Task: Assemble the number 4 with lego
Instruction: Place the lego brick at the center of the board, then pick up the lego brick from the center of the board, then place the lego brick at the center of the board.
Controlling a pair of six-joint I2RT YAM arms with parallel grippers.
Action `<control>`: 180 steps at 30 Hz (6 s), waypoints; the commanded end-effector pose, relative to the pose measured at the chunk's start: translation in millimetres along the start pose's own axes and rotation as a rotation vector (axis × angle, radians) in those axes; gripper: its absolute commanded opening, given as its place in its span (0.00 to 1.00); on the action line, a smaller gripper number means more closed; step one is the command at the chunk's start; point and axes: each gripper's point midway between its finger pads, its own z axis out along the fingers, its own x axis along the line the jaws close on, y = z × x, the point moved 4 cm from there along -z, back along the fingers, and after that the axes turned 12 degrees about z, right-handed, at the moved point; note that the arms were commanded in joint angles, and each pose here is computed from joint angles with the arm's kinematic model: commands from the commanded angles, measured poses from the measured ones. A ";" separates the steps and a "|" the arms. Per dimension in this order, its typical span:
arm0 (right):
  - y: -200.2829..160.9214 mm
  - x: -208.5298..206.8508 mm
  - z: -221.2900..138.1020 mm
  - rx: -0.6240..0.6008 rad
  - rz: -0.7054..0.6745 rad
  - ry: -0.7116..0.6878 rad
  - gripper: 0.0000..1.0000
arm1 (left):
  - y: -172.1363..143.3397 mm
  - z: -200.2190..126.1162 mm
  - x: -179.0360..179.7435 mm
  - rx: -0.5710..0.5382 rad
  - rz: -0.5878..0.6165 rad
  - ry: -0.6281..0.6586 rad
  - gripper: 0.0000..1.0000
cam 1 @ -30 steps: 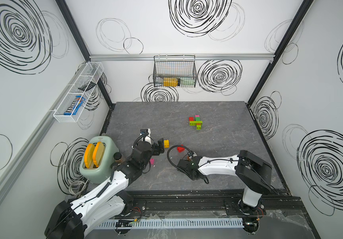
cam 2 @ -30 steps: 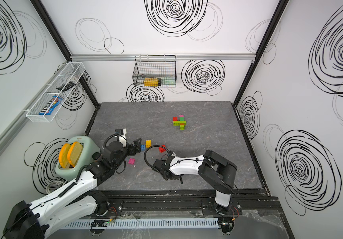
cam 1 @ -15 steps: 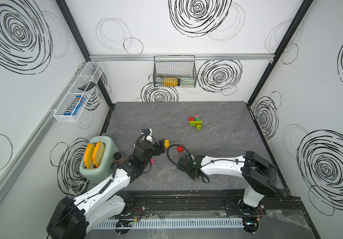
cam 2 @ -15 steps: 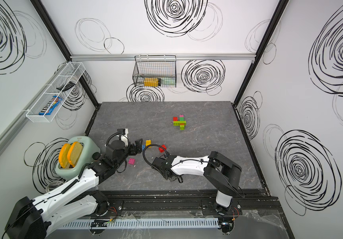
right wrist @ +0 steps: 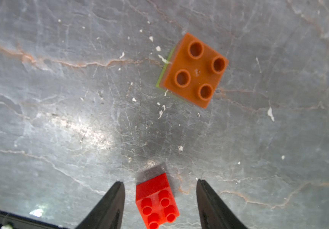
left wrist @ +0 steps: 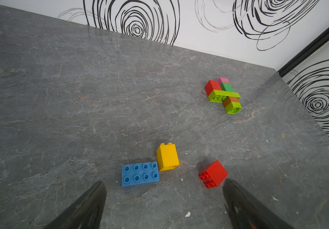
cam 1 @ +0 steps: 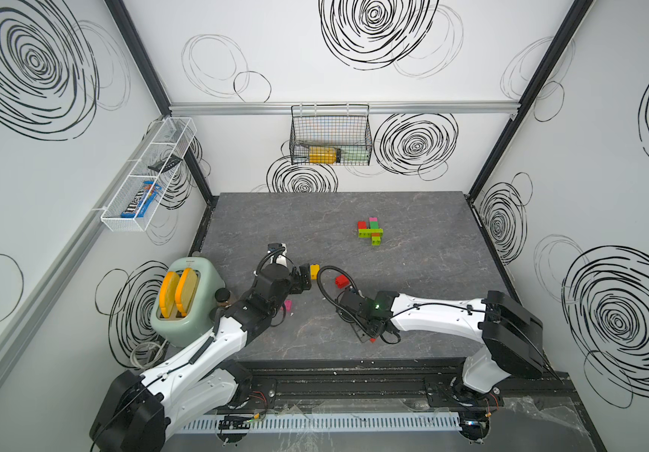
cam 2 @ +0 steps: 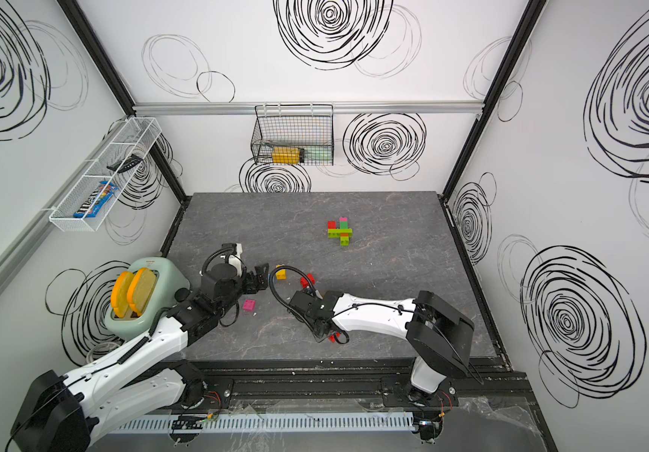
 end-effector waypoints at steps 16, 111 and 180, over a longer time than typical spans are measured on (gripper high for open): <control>-27.0 -18.4 2.1 0.097 -0.026 0.253 0.73 | 13.8 -5.7 1.6 -0.054 -0.035 -0.047 0.96; 79.5 -35.8 8.7 0.192 0.372 0.524 0.04 | -94.1 61.7 -141.0 0.549 -0.297 -0.787 0.35; 41.6 -102.6 40.6 0.148 0.523 0.149 0.58 | -91.5 64.9 -121.0 0.634 -0.252 -0.735 0.78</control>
